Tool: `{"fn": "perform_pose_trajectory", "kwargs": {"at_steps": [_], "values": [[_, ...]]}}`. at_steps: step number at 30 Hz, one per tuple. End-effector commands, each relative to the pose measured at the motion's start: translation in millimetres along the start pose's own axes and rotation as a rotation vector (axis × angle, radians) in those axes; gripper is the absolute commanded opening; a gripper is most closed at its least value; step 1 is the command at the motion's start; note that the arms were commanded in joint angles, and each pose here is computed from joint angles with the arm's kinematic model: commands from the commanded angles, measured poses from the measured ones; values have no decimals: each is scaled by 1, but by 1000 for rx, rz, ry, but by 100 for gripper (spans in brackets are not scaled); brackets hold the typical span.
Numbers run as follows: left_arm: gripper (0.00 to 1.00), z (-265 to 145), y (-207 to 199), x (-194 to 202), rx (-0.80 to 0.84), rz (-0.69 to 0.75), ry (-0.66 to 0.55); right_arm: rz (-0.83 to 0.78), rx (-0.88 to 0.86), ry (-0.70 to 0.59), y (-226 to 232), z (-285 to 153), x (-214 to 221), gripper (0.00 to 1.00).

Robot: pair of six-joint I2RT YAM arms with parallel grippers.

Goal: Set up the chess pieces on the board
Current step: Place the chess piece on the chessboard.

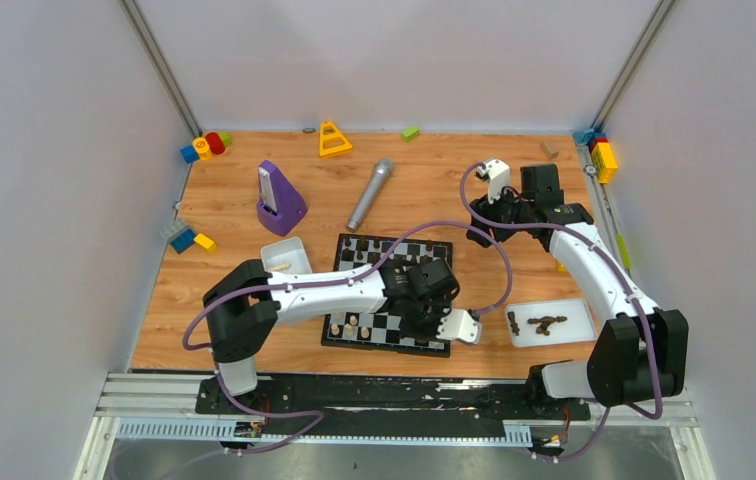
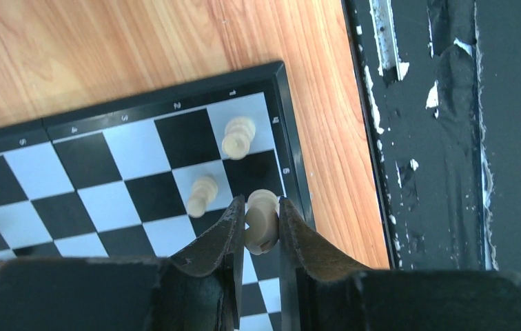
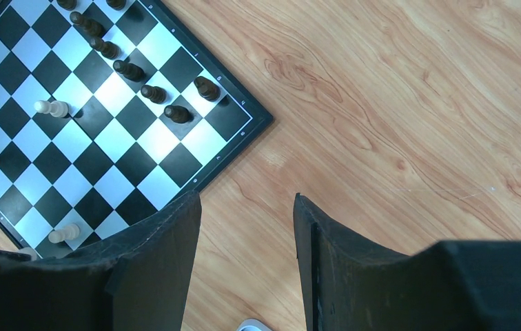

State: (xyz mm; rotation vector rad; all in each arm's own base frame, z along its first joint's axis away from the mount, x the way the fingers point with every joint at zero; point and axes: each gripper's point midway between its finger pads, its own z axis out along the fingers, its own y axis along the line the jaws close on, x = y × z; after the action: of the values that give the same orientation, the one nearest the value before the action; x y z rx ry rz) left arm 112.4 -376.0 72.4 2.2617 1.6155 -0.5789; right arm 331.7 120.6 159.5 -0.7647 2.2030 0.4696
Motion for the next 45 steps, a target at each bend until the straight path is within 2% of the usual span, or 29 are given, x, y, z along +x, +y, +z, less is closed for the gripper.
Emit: {"fn": "perform_pose_trajectory", "kwargs": {"at_steps": [1, 13, 41, 45], "values": [[17, 6, 5, -27, -7, 23, -66, -20, -11, -53, 1, -2, -14, 53], [17, 22, 5, -23, -4, 26, -38, -18, -27, -49, 3, -1, -13, 52], [19, 23, 3, -12, -3, 21, 6, -16, -36, -30, 5, 4, -9, 52], [26, 23, 6, -11, -17, 15, 13, -15, -40, -24, 6, 5, -8, 52]]}}
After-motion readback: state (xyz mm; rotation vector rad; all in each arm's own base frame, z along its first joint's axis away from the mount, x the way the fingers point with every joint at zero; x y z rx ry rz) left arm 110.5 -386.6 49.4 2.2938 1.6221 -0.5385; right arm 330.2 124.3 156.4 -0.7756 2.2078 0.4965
